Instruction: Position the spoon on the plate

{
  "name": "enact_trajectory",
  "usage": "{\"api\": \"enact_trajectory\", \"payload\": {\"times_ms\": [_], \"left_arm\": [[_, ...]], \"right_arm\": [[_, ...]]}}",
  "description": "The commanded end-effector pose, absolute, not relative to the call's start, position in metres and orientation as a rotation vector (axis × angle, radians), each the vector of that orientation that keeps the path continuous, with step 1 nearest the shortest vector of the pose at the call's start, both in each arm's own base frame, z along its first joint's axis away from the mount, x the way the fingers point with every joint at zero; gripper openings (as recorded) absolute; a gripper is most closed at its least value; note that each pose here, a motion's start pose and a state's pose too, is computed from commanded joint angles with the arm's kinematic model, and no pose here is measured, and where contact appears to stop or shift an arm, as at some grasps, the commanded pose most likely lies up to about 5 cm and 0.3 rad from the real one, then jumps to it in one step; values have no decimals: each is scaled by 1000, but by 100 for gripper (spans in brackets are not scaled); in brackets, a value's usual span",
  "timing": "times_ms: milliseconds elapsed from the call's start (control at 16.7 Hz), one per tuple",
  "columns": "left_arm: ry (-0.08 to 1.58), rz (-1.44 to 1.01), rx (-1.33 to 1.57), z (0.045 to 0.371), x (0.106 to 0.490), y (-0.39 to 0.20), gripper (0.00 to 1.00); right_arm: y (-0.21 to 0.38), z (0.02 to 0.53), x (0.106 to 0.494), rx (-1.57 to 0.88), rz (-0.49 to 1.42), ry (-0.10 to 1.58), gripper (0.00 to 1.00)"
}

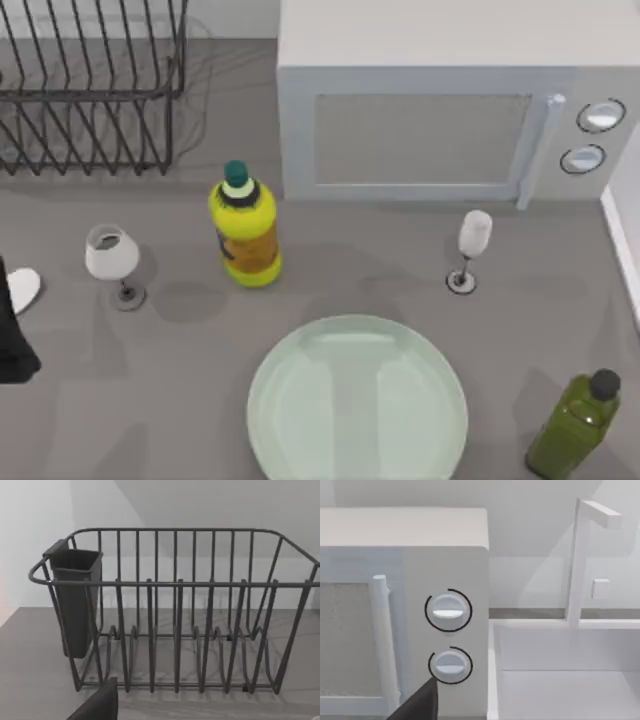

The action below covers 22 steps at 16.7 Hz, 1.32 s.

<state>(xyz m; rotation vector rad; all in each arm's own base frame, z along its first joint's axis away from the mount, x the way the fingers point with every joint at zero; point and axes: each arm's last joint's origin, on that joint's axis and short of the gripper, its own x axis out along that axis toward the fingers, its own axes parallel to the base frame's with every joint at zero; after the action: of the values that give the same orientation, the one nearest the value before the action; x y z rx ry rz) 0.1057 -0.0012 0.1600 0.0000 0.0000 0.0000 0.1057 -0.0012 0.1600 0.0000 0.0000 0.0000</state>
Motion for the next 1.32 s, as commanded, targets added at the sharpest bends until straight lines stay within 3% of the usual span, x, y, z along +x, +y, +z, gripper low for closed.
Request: {"api": "enact_trajectory", "payload": {"times_ms": [240,420,660,840,1020,1320], "left_arm": [[22,2,32,166,106,-1,100],[108,10,154,191,109,0,100],[338,-7,402,239,132,4,100],[607,-82,585,262,176,12,100],[905,-214,698,258,228,29,100],[1317,-464,686,215,282,69,100]], "right_arm": [[-1,160,106,0,0,0,100],[-1,160,106,0,0,0,100],[-1,160,106,0,0,0,100],[-1,160,106,0,0,0,100],[-1,160,106,0,0,0,100],[-1,160,106,0,0,0,100]]}}
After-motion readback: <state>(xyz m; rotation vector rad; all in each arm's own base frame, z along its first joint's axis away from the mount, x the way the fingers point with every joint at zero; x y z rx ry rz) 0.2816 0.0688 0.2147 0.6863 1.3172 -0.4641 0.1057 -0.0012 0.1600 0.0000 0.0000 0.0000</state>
